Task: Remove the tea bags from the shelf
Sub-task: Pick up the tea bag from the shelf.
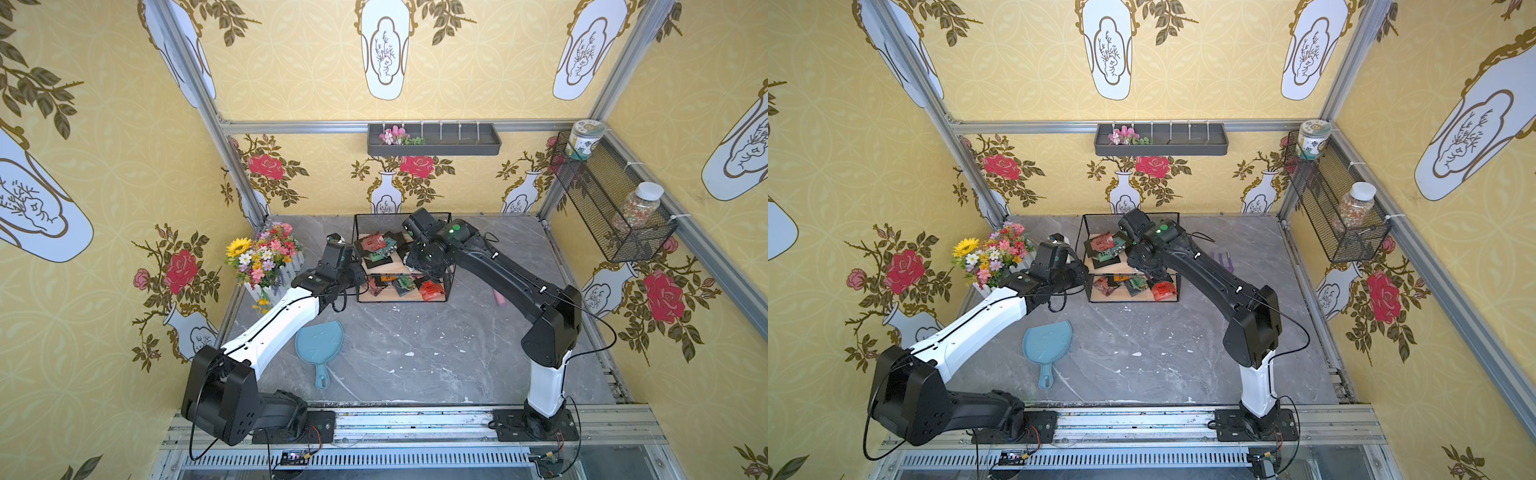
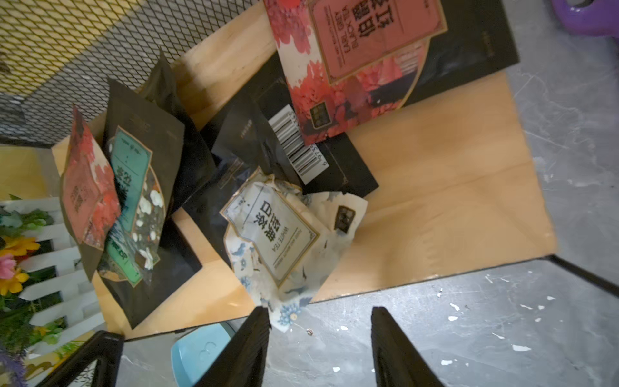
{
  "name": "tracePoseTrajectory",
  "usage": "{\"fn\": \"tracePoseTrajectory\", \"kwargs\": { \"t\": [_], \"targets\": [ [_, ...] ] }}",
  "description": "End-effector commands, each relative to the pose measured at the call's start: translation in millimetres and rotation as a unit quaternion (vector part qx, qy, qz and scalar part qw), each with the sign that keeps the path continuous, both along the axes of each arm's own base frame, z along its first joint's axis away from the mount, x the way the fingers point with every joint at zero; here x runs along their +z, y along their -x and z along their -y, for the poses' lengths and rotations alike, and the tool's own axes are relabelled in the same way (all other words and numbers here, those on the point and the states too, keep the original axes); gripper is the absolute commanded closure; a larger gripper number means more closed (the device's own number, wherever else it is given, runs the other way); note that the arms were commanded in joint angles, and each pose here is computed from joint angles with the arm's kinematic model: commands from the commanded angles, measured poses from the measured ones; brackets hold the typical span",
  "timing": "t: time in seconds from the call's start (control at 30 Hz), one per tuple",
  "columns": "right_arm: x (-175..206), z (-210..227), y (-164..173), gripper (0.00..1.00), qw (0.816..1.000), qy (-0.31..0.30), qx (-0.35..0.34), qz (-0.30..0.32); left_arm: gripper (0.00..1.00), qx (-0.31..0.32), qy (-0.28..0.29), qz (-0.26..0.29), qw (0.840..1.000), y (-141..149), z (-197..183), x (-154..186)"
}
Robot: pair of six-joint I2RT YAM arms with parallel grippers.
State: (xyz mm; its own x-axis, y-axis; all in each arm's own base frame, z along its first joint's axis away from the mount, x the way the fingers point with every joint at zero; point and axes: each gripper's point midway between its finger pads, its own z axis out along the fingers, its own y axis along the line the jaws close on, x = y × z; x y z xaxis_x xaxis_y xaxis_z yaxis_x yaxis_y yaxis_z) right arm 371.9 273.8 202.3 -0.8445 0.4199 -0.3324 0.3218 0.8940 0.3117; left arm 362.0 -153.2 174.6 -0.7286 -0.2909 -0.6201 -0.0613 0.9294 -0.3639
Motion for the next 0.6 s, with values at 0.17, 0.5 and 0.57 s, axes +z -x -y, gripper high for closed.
{"fn": "tracePoseTrajectory", "kwargs": {
  "t": [0.17, 0.5, 0.57],
  "targets": [
    [-2.5, -5.9, -12.7, 0.47, 0.997, -0.064, -0.046, -0.001, 0.67, -0.011, 0.003, 0.001, 1.0, 0.4, 3.6, 0.9],
    [-10.4, -4.6, -18.5, 0.51, 0.994, -0.081, -0.066, -0.001, 0.68, -0.016, 0.0, 0.003, 1.0, -1.0, 4.4, 2.9],
    [-11.2, -3.4, -18.9, 0.52, 0.994, -0.081, -0.072, 0.0, 0.68, -0.016, 0.001, 0.003, 1.0, -1.3, 4.7, 2.9]
  ]
}}
